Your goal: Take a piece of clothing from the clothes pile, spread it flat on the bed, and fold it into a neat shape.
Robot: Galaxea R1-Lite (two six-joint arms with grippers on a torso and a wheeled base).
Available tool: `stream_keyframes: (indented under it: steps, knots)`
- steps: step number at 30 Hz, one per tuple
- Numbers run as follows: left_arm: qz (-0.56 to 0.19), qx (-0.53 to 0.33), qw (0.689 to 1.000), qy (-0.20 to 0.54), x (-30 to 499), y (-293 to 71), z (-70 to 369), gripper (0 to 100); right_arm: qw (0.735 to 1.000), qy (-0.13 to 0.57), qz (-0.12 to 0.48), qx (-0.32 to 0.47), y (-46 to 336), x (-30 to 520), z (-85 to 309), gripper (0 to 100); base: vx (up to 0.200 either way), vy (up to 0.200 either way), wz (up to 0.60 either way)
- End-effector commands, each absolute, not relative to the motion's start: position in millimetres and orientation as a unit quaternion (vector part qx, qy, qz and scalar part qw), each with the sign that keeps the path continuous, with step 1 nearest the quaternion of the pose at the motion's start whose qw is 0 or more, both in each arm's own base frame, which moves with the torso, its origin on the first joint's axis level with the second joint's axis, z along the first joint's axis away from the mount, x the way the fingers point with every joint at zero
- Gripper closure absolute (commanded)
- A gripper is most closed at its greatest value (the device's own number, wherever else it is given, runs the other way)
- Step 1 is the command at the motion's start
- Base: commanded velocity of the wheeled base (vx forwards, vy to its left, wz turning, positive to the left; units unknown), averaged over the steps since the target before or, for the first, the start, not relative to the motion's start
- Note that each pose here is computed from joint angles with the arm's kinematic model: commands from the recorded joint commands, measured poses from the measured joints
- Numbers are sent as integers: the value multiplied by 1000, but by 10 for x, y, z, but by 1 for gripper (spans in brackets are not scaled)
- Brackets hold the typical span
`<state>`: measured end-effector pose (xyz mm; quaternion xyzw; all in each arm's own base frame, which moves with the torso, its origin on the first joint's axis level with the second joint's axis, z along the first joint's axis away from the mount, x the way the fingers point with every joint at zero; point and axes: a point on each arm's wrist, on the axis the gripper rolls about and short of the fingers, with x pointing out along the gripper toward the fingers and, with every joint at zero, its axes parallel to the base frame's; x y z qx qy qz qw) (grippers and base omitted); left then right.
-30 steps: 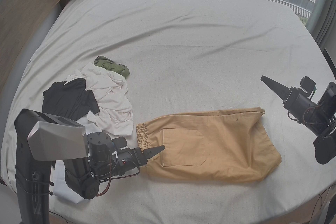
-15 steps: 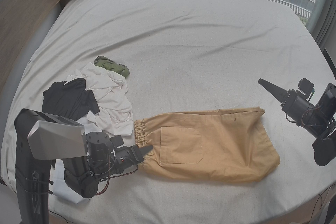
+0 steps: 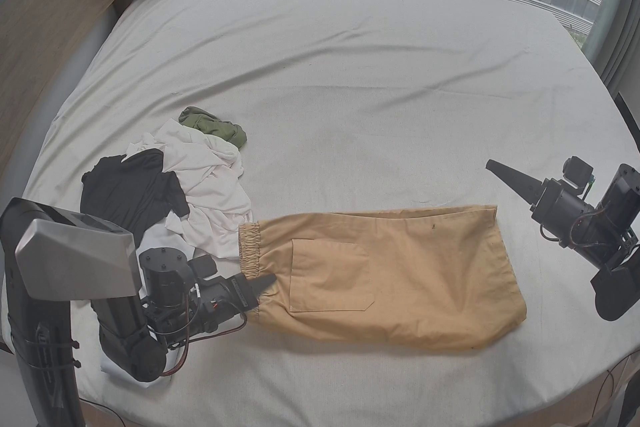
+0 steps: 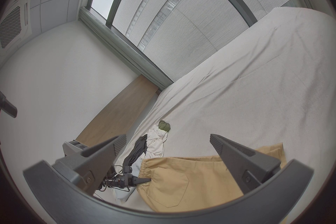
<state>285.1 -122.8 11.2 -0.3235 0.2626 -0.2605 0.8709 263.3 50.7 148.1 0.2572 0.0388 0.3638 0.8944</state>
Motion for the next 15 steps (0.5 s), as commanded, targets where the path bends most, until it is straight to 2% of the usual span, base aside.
stream_keyframes:
  steps: [1, 15]
  knots:
    - [-256, -327, 875, 249, 2790, -1135, 240, 100, 891, 63, 373, 250, 612, 2648, 1346, 0, 0, 0, 0]
    - [-240, -331, 878, 250, 2663, -968, 333, 100, 886, 93, 394, 226, 799, 2644, 1160, 0, 0, 0, 0]
